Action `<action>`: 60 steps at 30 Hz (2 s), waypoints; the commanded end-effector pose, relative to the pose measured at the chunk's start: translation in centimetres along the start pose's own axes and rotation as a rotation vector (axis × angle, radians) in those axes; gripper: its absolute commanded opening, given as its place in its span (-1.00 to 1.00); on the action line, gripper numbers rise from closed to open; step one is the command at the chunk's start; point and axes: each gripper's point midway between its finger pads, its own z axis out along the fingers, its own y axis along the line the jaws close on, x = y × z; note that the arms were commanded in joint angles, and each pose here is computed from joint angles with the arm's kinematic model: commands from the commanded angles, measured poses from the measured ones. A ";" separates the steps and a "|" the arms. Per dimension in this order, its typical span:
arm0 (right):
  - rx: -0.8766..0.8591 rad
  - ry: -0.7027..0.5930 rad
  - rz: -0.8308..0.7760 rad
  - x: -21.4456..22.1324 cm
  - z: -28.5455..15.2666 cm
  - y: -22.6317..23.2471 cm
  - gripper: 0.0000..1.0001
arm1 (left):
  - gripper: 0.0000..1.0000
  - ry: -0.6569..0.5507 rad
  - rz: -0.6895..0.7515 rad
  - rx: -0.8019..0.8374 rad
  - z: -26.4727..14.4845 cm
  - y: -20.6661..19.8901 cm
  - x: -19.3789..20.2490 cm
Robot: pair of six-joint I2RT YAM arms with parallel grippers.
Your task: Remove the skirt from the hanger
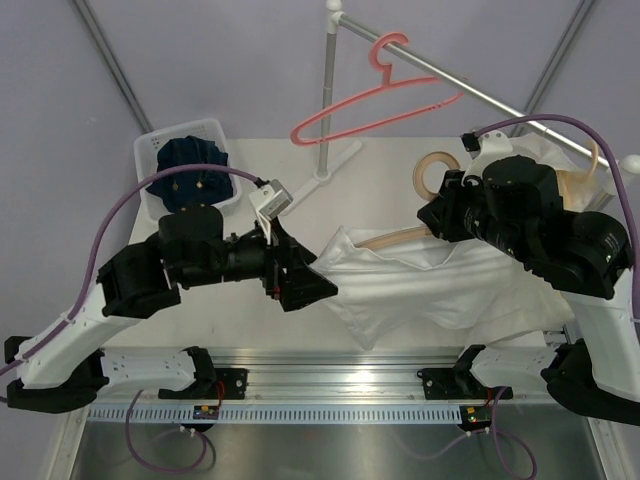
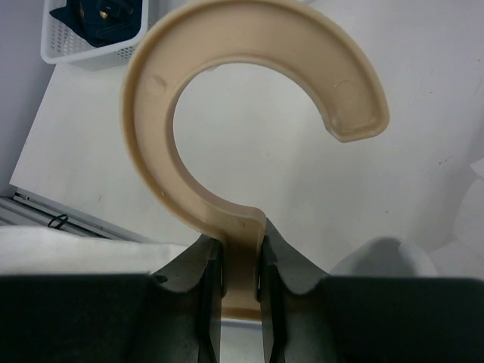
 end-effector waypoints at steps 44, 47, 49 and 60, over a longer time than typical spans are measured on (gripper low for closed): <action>-0.081 0.067 0.029 2.1 0.9 1.4 -1.00 | 0.21 -0.121 0.102 -0.089 1.6 0.4 -5.5; -0.080 0.067 0.034 2.3 0.9 1.3 -1.00 | 0.17 -0.130 0.102 -0.093 1.4 0.4 -5.6; -0.076 0.065 0.036 2.3 0.9 1.2 -1.00 | -0.05 -0.127 0.100 -0.096 1.3 0.5 -5.6; -0.077 0.061 0.039 2.2 0.6 1.2 -1.00 | -0.83 -0.094 0.085 -0.062 1.8 0.1 -4.8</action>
